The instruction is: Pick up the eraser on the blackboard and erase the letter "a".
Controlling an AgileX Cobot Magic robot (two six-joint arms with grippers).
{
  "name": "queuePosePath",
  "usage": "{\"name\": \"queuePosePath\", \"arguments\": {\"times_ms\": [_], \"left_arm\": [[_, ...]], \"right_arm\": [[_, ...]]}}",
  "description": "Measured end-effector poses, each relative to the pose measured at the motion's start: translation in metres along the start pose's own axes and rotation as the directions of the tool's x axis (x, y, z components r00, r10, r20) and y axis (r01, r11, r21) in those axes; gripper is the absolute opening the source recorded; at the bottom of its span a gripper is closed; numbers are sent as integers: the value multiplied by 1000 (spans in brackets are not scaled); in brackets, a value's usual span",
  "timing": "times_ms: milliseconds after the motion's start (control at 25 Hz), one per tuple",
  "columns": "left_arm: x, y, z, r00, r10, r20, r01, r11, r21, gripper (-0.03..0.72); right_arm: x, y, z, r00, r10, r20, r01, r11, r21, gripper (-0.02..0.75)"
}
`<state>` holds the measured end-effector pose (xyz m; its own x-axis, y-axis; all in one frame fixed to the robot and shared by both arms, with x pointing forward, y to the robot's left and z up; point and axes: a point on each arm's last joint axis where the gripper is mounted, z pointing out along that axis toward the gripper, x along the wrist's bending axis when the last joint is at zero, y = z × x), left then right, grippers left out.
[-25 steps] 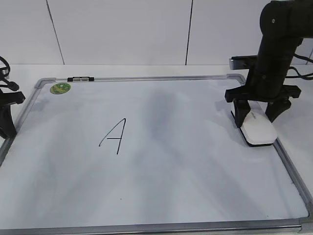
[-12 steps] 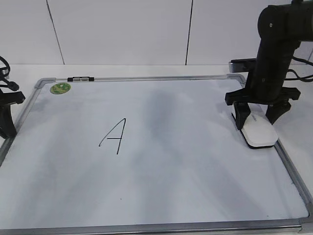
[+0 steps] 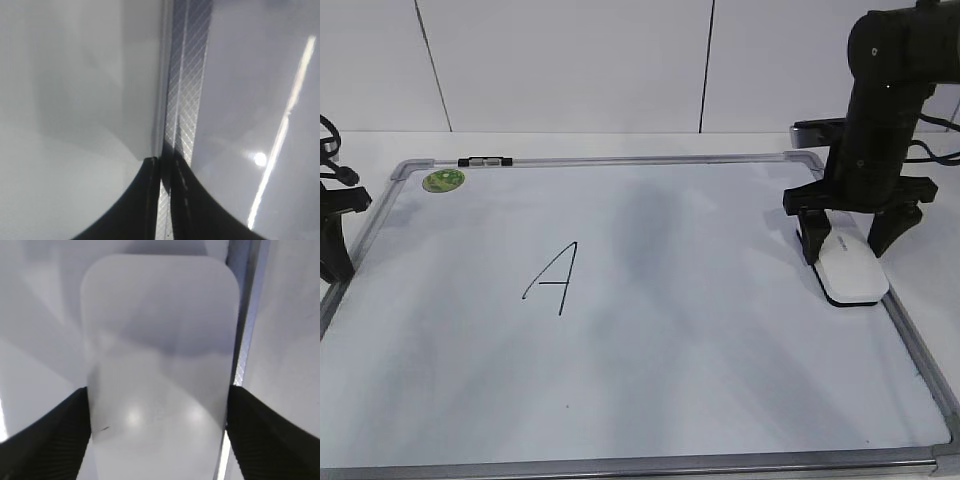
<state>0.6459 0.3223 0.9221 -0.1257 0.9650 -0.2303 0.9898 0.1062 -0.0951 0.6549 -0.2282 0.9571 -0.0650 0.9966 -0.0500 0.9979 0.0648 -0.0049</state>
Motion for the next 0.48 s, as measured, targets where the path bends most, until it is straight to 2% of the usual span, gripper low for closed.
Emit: {"name": "queuePosePath", "arguments": {"times_ms": [280, 480], "left_arm": [[0, 0, 0, 1000, 0, 0, 0, 1000, 0, 14], [0, 0, 0, 1000, -2, 4, 2, 1000, 0, 14]], "right_arm": [[-1, 1, -2, 1000, -3, 8, 3, 1000, -10, 654], [-2, 13, -25, 1000, -4, 19, 6, 995, -95, 654]]}}
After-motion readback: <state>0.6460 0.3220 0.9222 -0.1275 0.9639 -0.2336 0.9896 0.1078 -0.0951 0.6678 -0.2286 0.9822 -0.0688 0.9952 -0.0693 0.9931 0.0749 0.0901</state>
